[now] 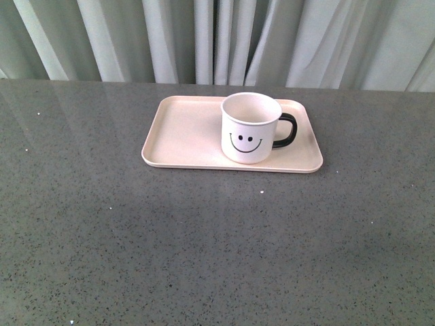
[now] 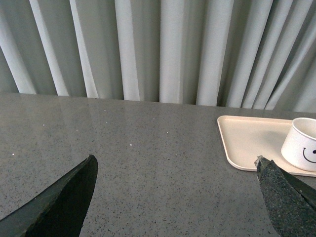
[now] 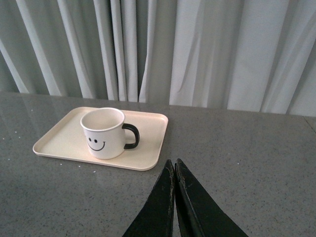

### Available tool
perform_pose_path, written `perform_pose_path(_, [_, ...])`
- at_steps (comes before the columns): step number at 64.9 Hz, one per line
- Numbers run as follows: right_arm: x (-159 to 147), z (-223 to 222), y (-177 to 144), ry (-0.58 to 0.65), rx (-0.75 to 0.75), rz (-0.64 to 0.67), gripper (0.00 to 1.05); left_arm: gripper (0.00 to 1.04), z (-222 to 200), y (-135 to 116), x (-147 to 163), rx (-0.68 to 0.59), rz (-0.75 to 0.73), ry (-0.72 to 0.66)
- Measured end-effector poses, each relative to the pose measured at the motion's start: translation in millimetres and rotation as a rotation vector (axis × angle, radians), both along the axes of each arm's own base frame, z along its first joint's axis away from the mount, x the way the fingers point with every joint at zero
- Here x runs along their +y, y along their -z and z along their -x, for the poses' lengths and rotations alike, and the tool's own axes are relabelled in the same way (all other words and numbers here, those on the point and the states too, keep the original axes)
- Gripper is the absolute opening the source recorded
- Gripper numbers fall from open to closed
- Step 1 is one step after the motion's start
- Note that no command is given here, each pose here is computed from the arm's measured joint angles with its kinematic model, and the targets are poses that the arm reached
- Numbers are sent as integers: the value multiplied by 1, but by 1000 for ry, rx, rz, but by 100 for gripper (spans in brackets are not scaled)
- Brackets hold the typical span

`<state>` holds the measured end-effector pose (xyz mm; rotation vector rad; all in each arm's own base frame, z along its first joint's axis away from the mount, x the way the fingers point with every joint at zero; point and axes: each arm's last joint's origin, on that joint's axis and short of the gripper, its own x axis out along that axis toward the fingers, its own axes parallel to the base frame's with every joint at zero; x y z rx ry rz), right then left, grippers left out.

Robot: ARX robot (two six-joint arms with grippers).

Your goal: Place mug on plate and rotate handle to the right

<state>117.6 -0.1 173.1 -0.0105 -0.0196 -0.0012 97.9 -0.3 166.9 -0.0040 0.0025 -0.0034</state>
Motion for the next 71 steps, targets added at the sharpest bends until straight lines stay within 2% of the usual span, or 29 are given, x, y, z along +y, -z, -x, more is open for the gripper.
perform_pose_path(32, [0, 11, 1, 0, 0, 0, 2, 96, 0, 0, 0, 0, 0, 0])
perform_pose_path(36, [0, 16, 5, 0, 34, 0, 2, 96, 0, 0, 0, 0, 0, 0])
perform_pose_path(51, [0, 21, 3, 0, 5, 1, 2, 96, 0, 0, 0, 0, 0, 0])
perform_pose_path(64, [0, 21, 3, 0, 5, 0, 38, 96, 0, 0, 0, 0, 0, 0])
perform_pose_path(71, [0, 21, 3, 0, 5, 0, 63, 96, 0, 0, 0, 0, 0, 0])
